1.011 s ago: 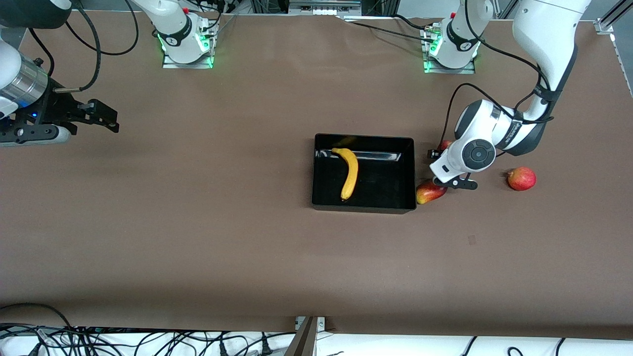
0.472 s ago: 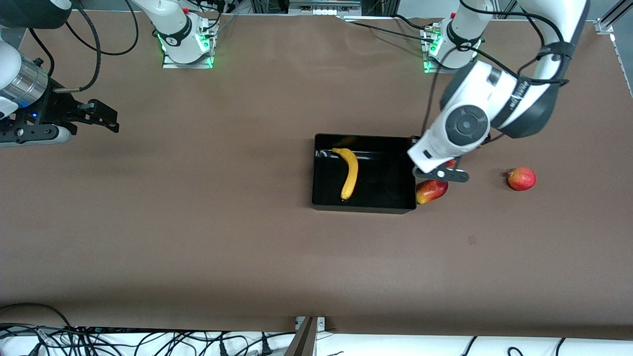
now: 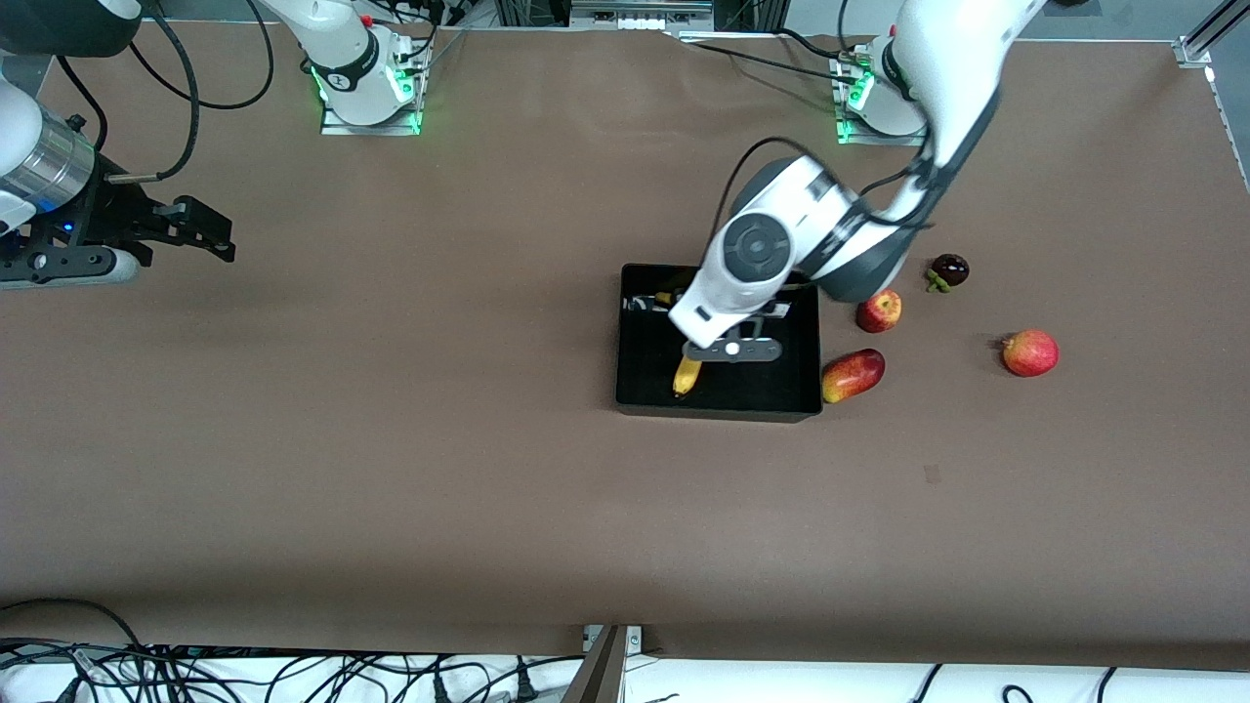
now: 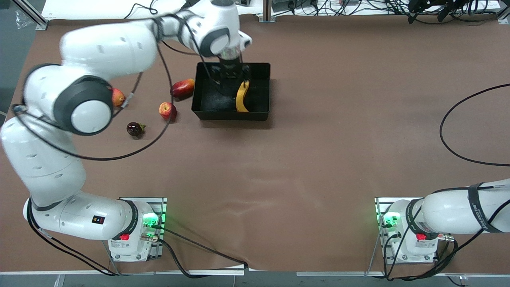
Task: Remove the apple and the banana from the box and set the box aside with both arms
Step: 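Reach into the box and grasp the yellow banana with the left gripper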
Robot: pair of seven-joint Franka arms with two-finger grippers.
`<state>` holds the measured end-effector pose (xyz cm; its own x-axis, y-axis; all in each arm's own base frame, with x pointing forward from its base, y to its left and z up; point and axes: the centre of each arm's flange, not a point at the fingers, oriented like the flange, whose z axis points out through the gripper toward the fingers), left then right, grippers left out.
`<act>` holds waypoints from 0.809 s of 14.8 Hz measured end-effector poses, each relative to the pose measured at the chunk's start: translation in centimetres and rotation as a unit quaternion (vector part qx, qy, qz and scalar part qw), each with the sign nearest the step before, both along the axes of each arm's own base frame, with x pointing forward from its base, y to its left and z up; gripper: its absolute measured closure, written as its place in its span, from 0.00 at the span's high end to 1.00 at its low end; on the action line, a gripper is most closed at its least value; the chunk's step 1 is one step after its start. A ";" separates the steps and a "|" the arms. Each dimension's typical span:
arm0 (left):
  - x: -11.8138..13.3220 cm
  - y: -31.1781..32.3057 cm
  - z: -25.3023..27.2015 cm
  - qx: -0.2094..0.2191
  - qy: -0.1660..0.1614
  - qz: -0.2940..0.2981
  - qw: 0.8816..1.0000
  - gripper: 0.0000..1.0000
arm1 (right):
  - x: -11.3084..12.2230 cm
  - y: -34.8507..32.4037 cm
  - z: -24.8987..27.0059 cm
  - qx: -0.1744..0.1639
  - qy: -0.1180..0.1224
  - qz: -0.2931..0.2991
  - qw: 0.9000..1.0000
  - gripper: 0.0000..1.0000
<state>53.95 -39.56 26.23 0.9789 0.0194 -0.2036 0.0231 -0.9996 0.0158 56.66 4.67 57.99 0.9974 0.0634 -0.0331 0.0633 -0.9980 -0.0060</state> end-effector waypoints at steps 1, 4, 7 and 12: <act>0.0 -0.3 -2.1 0.001 -0.003 -0.006 1.000 1.00 | 0.0 0.0 0.0 0.000 0.000 0.000 1.000 1.00; 0.4 -0.5 -5.9 0.000 -0.018 -0.020 1.000 1.00 | 0.0 0.0 0.0 0.000 0.000 0.000 1.000 1.00; 0.3 -0.9 -7.6 -0.014 -0.023 -0.020 0.999 0.84 | 0.0 0.0 0.0 0.000 0.000 0.000 1.000 1.00; 0.3 -1.2 -8.6 -0.019 -0.019 -0.019 0.999 0.34 | 0.0 0.0 0.0 0.000 0.000 0.000 1.000 1.00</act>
